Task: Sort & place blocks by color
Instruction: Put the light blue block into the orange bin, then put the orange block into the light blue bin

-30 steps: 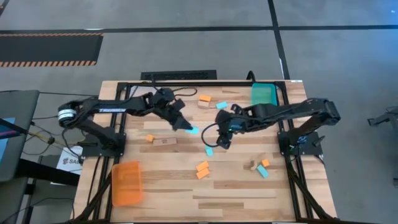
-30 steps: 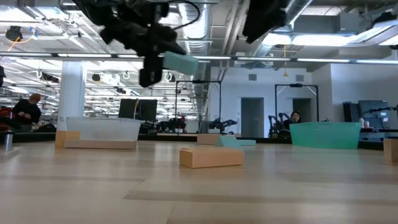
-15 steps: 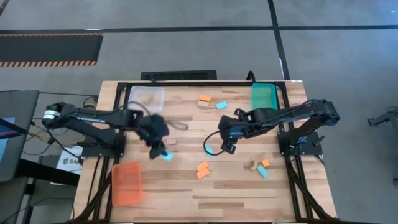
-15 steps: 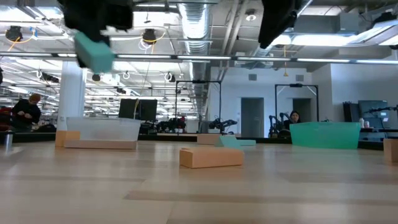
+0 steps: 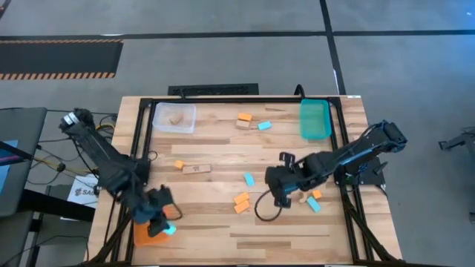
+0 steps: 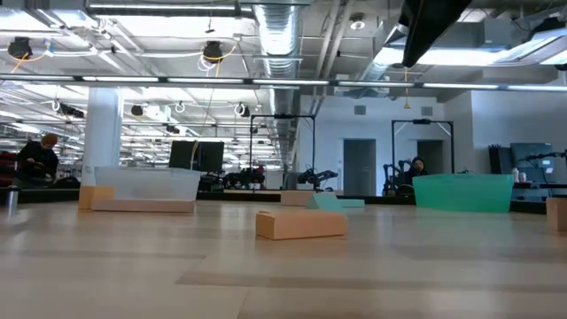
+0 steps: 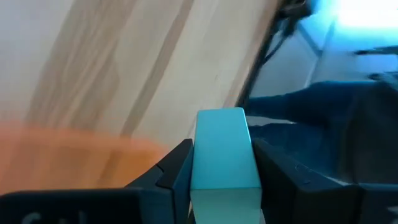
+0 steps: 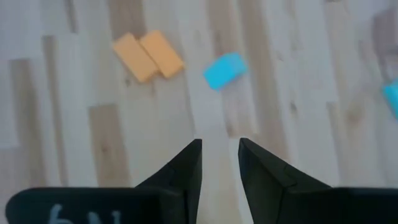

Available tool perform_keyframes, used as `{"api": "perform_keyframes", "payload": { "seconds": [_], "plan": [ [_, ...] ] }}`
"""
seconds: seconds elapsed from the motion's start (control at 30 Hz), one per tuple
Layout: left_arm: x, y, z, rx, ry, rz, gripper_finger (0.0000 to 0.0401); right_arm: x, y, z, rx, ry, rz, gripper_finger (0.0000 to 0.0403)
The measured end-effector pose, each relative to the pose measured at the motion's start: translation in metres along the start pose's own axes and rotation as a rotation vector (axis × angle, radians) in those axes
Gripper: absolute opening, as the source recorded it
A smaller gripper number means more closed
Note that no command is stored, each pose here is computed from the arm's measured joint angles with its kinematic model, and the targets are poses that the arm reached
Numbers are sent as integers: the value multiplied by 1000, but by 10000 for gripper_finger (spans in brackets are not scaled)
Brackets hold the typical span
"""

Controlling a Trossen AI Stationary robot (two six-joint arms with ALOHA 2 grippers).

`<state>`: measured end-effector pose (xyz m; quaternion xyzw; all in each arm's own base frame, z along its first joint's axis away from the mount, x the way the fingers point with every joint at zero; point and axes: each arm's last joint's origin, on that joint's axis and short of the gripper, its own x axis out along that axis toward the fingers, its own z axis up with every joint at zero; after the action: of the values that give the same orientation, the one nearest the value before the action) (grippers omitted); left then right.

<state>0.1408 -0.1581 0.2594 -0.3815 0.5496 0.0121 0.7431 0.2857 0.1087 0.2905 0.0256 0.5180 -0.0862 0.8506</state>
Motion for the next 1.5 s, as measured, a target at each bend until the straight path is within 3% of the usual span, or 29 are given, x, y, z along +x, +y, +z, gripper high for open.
{"api": "perform_keyframes", "payload": {
  "seconds": [0.2, 0.37, 0.47, 0.63, 0.83, 1.0, 1.17, 1.27, 1.4, 1.5],
  "plan": [
    [4, 15, -19, -90, 87, 208, 112, 5, 12, -2, 56, -61, 48, 121],
    [6, 21, -26, -67, 222, 288, 115, 8, 11, 2, 79, -98, 64, 120],
    [6, 26, -25, -52, 191, 322, 123, 9, 5, 7, 103, -110, 60, 120],
    [11, 25, -24, 18, 153, 284, 159, 12, -5, 15, 147, -135, 52, 120],
    [10, 25, -27, 18, 262, 275, 209, 15, -12, 18, 172, -128, 62, 120],
    [5, 17, -26, 2, 287, 242, 218, 15, -13, 19, 175, -127, 62, 120],
    [-14, -6, -11, 58, 94, 148, 210, 15, -13, 19, 171, -123, 60, 120],
    [-25, -18, 5, 133, -145, 111, 204, 15, -13, 19, 140, -124, 59, 120],
    [-29, -26, 32, 214, -494, 118, 195, 15, -13, 19, 104, -125, 57, 120],
    [-26, -26, 55, 233, -604, 169, 188, 15, -14, 18, 100, -120, 54, 120]
  ]
}}
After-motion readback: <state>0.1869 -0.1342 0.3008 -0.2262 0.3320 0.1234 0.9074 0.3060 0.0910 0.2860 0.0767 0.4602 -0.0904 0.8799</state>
